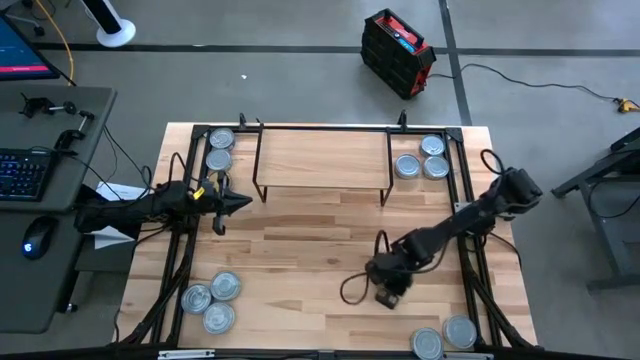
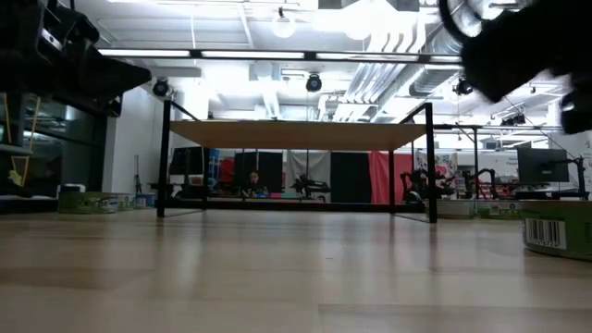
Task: Stack canned seafood by type on shelf
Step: Put the green tuna can on the shelf
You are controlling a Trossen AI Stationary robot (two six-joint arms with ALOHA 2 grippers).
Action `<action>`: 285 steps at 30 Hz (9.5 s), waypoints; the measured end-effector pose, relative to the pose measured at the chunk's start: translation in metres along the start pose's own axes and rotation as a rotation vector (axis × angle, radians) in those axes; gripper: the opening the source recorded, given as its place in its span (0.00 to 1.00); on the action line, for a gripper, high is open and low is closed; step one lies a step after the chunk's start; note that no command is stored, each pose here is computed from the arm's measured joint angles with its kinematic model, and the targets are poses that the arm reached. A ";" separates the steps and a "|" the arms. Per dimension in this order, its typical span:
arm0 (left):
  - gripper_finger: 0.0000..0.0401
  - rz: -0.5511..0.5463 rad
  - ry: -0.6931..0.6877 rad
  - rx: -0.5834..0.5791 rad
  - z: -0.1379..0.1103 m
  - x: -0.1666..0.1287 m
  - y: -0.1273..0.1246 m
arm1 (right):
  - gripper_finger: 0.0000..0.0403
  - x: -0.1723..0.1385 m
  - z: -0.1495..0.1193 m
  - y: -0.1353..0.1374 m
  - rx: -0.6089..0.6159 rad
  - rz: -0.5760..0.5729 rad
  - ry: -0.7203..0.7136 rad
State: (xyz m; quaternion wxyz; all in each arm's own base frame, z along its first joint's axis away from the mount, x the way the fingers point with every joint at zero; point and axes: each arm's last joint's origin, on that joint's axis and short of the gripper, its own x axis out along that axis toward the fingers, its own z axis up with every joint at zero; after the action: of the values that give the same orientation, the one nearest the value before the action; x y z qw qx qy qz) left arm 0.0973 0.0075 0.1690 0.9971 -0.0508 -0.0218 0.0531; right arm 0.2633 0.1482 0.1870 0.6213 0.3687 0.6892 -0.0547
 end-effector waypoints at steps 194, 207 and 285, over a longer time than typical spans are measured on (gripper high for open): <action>0.00 0.098 0.274 -0.413 0.082 0.082 -0.090 | 0.28 -0.132 0.160 0.072 -1.064 -0.379 -0.309; 0.00 0.132 -0.172 -0.384 0.143 0.067 -0.050 | 0.28 -0.209 0.037 -0.006 -0.490 -0.813 -0.783; 0.00 0.196 -0.145 -0.394 0.138 0.071 -0.044 | 0.00 -0.252 0.229 -0.123 -0.066 -0.553 -0.580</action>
State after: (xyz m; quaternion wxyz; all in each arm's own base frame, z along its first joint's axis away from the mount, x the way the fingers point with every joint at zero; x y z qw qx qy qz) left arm 0.1658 -0.0143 0.3134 0.9538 -0.2424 -0.0983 0.1479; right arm 0.3681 -0.1737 0.3155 0.7633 0.1184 0.5601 -0.2993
